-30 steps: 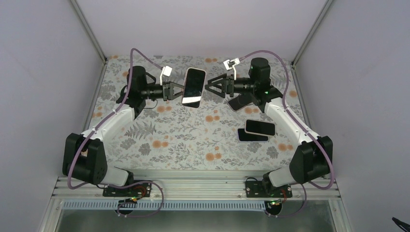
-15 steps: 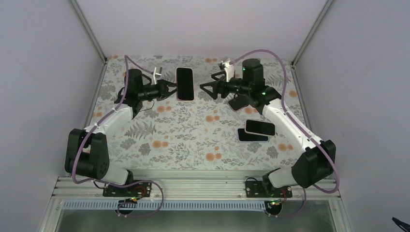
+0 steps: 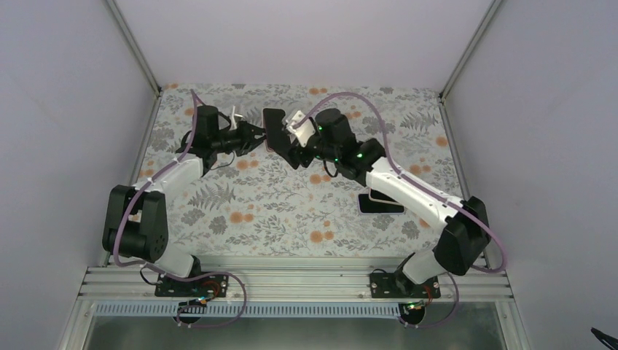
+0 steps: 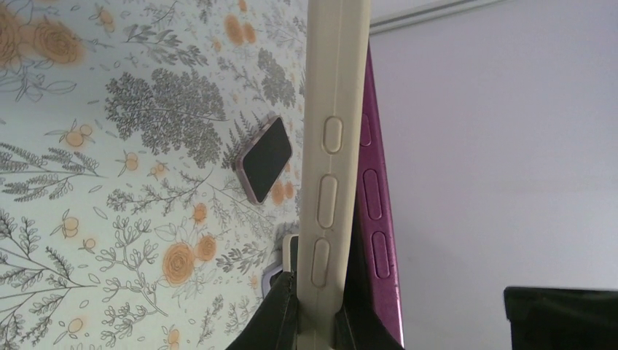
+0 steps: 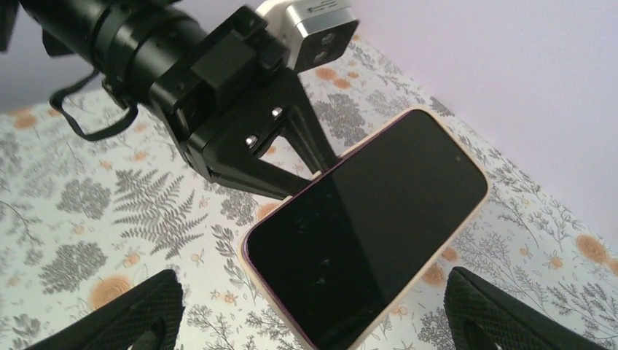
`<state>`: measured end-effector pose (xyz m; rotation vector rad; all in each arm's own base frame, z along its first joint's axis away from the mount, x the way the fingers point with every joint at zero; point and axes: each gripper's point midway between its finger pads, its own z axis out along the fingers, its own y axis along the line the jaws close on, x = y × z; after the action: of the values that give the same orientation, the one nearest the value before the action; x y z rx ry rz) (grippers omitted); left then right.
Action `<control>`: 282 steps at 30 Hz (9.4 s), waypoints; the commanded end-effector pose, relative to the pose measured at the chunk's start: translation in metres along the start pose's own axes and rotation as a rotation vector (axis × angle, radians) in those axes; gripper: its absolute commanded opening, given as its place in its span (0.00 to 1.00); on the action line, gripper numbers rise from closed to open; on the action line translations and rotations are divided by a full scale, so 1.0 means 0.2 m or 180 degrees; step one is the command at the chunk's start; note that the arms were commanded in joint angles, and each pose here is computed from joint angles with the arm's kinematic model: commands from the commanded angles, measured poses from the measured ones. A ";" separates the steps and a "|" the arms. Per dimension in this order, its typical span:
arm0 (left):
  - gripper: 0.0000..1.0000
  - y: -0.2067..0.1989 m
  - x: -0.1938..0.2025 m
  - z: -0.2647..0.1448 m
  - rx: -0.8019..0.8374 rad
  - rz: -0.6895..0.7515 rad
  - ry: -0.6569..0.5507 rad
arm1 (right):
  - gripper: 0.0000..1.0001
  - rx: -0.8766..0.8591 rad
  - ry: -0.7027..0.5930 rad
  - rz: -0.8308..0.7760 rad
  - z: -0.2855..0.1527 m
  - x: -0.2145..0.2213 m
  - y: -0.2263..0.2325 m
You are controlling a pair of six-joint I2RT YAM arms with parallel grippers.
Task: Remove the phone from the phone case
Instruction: Remove the phone case from the phone, then place the phone case at the center of the board.
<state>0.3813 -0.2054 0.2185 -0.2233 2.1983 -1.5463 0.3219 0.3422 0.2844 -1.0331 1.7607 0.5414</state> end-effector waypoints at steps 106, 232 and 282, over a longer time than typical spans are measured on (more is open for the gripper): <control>0.02 0.00 0.01 0.07 0.0110 -0.0206 0.0127 | 0.67 0.1614 0.0419 -0.1740 0.33 0.22 -0.13; 0.03 1.38 -0.64 -0.25 -0.2243 0.0704 0.0492 | 0.04 0.0990 -0.0008 -0.0561 0.04 -0.05 -0.27; 0.94 -0.77 -0.55 -0.45 0.0632 0.1536 -0.0286 | 0.04 0.3188 -0.0767 -0.2505 -0.25 -0.63 -0.33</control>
<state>0.4501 -0.1197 0.3931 0.1774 1.8826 -1.3331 0.3826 0.3283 0.3909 -0.8800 1.1654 -0.5072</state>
